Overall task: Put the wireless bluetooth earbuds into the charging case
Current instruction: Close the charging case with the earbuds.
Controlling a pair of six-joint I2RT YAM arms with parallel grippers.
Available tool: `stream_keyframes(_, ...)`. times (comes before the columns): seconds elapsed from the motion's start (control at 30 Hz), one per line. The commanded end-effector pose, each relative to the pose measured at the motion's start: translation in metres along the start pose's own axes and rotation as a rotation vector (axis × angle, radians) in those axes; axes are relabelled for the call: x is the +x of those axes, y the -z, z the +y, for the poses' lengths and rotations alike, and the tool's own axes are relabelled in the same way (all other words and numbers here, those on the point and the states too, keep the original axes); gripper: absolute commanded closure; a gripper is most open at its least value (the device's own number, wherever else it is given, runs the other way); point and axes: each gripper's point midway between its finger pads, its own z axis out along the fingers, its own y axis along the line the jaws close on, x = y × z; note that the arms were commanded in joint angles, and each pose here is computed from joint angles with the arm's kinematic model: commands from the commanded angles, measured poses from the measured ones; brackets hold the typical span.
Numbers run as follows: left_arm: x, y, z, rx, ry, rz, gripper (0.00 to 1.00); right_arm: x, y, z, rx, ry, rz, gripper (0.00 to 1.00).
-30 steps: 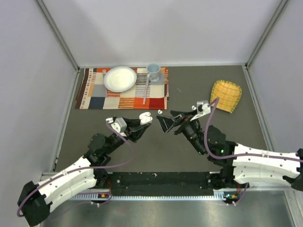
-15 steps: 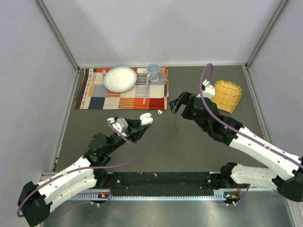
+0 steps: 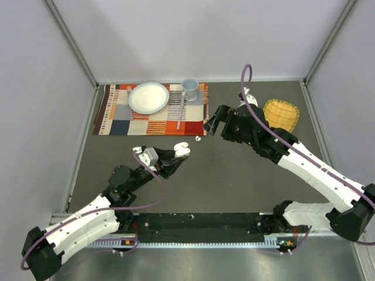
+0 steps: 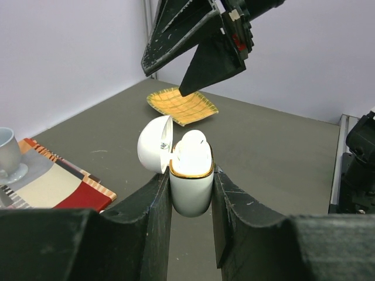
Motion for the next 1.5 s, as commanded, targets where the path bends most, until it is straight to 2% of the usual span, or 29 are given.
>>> stream_keyframes(0.0,-0.028,-0.007,-0.008,0.049,-0.016,-0.065,1.00,-0.011,0.004,0.033,-0.110,0.036,0.028,0.01)
stream_keyframes(0.1,-0.027,-0.008,-0.014,0.084,-0.016,-0.057,1.00,-0.007,0.002,0.044,-0.162,0.078,0.063,0.01)
stream_keyframes(0.13,-0.026,-0.009,-0.015,0.093,-0.016,-0.053,1.00,-0.007,0.001,0.047,-0.189,0.183,0.067,0.01)
stream_keyframes(0.23,-0.026,-0.011,-0.023,0.144,-0.012,-0.034,1.00,-0.012,0.010,0.059,-0.250,0.301,0.091,0.01)
stream_keyframes(0.4,-0.026,-0.012,-0.030,0.183,-0.012,-0.029,1.00,-0.020,0.008,0.062,-0.240,0.255,0.060,0.01)
stream_keyframes(0.57,-0.023,-0.013,-0.035,0.212,0.013,-0.020,1.00,-0.002,-0.013,0.072,-0.266,0.195,0.150,0.01)
stream_keyframes(0.73,-0.021,-0.017,-0.035,0.223,0.006,-0.004,1.00,0.009,-0.024,0.067,-0.248,0.175,0.180,0.01)
stream_keyframes(1.1,-0.021,-0.031,-0.026,0.182,0.027,-0.012,1.00,0.087,-0.022,0.040,-0.200,0.205,0.326,0.01)
stream_keyframes(1.23,-0.016,-0.036,-0.024,0.179,0.042,0.009,1.00,0.095,-0.009,0.027,-0.177,0.174,0.285,0.01)
stream_keyframes(1.33,-0.012,-0.041,-0.022,0.165,0.074,0.023,1.00,0.088,-0.009,0.012,-0.129,0.127,0.208,0.01)
stream_keyframes(1.47,0.001,-0.051,-0.018,0.145,0.134,0.088,1.00,0.058,-0.002,-0.017,-0.011,0.080,0.023,0.01)
